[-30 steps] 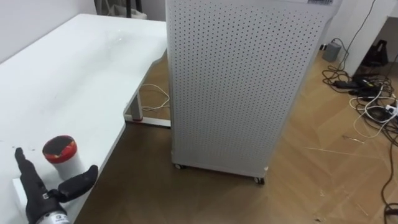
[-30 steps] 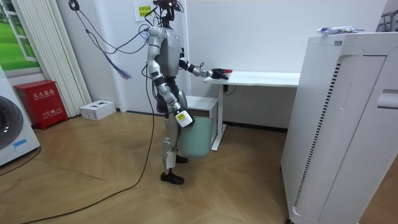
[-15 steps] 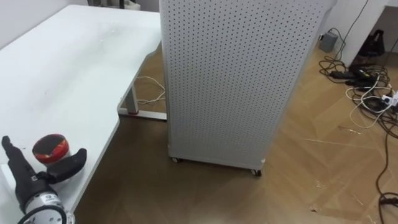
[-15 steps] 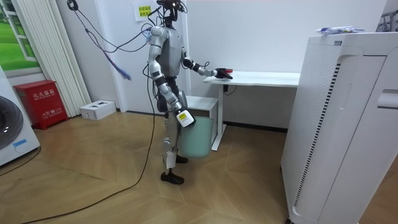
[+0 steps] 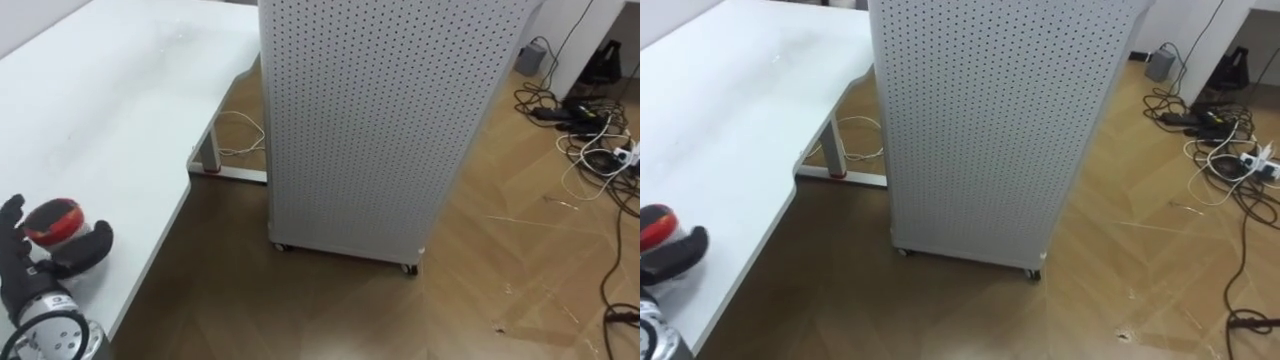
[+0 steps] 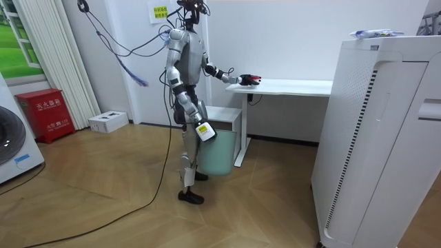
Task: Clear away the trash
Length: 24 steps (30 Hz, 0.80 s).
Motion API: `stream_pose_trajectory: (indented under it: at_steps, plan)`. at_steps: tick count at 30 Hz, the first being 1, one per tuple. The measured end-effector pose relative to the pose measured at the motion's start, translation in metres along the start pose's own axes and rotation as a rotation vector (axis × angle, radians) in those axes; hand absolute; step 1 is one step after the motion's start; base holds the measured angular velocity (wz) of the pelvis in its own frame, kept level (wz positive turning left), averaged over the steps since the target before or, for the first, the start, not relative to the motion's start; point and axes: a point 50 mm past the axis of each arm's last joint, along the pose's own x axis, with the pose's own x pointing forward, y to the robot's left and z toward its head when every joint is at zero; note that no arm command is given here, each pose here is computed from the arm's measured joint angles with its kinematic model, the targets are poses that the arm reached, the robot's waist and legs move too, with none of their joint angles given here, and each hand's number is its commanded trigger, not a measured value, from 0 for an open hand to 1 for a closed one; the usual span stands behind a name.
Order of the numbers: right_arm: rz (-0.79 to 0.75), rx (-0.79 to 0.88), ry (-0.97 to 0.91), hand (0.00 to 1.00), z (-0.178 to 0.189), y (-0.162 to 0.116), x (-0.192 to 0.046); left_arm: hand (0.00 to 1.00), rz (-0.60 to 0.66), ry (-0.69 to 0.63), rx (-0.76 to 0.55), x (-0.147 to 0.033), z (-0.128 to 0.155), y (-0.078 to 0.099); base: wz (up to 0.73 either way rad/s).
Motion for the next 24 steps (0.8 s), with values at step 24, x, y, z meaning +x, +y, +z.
stream_pose_trajectory:
  at_steps: [24]
  plan:
    - [-0.018,0.067,-0.029,1.0,0.015,-0.004,0.008,1.0,-0.175,0.029,0.042,-0.021,-0.011,-0.03,0.0]
